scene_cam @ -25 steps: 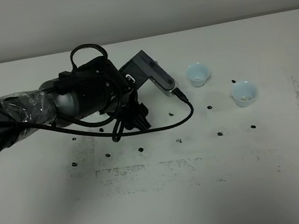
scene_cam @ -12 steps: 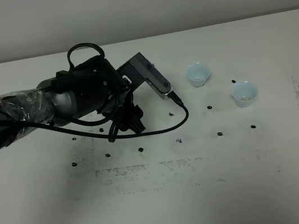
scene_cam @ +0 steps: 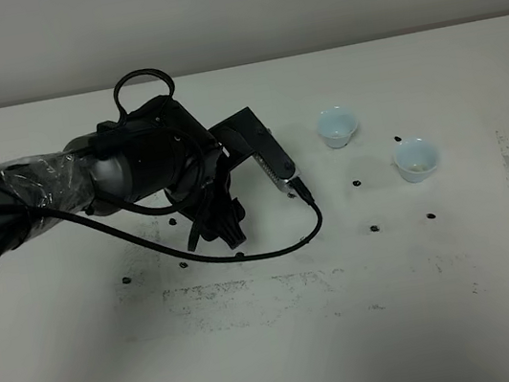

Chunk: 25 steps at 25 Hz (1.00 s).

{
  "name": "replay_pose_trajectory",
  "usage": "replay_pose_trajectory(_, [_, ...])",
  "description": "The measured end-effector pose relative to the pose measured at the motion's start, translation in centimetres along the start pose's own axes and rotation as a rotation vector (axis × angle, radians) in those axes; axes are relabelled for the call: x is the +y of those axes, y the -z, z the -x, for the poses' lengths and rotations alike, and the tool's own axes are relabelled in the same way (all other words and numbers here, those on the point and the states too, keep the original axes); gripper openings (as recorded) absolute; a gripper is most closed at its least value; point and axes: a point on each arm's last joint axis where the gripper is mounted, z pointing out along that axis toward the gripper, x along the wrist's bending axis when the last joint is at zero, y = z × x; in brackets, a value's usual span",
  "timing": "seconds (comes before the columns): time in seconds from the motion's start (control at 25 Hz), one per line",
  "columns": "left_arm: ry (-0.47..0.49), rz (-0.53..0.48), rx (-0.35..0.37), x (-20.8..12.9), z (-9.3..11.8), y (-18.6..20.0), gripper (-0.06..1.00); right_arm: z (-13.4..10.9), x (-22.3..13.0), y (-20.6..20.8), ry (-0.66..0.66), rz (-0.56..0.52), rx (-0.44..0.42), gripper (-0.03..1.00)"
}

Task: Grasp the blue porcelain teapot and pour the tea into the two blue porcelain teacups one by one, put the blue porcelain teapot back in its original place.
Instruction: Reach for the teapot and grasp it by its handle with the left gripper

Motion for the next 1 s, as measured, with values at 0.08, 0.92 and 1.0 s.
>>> replay_pose_trajectory(0.08, [0.001,-0.034,-0.009,-0.4,0.1,-0.5,0.69,0.0,0.0,0.0,0.000,0.000,0.000,0.45])
replay_pose_trajectory(0.92, [-0.066,0.001,-0.017,-0.1,0.4,-1.7,0.69,0.0,0.0,0.0,-0.002,0.000,0.003,0.45])
replay_pose_trajectory(1.0, [-0.079,0.001,-0.015,-0.1,0.4,-1.7,0.69,0.0,0.0,0.0,-0.002,0.000,0.003,0.45])
